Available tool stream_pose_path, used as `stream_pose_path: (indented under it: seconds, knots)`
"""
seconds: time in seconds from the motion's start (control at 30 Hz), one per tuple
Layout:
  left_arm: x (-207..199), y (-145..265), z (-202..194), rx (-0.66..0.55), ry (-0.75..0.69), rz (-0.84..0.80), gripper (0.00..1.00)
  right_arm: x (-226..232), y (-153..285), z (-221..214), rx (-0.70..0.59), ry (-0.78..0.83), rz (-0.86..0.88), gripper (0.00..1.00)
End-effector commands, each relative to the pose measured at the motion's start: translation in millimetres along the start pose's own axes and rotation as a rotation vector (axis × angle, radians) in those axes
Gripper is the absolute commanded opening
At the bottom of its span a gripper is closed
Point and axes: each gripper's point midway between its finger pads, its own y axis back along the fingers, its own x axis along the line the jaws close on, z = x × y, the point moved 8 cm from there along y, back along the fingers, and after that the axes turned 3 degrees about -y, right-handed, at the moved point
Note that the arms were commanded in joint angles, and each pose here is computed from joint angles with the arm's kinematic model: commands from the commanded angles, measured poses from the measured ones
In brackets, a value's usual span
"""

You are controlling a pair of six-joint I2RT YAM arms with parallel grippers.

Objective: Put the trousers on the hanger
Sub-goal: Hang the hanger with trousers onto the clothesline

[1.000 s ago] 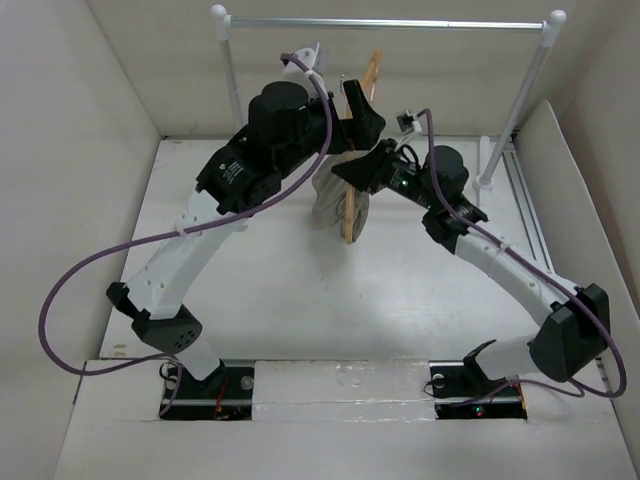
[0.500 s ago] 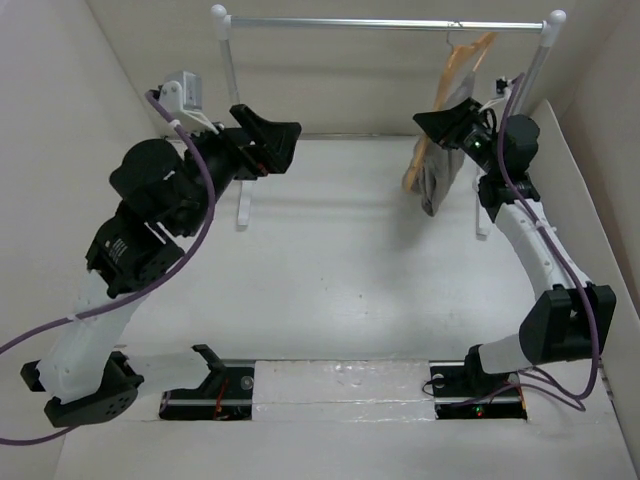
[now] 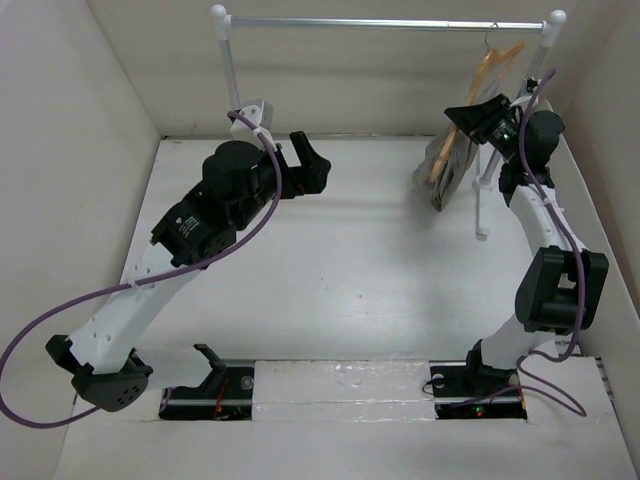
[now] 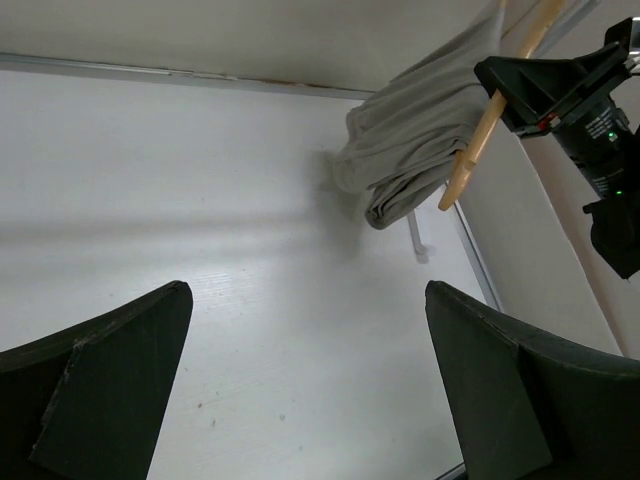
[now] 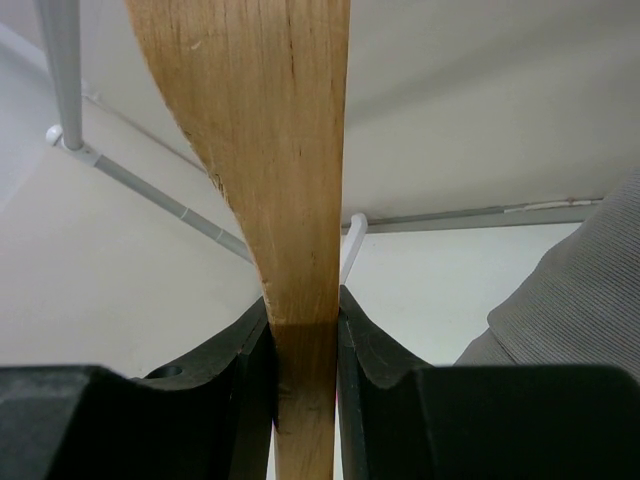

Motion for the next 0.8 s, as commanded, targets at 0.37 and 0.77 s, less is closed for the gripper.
stream_pose_path:
  seconds: [0.37,0.77]
  knots:
    - [-6.2,2.7,10.8,-0.046,0.031,-0.037,0.99,34.0,8.1,67.8,-0.175,0.194,0.209,0.0]
    - [-8.7,-5.7,11.4,-0.039,0.028,-0.028,0.99,-12.6,1.5,86.5,-0.172,0.16,0.153,0.0]
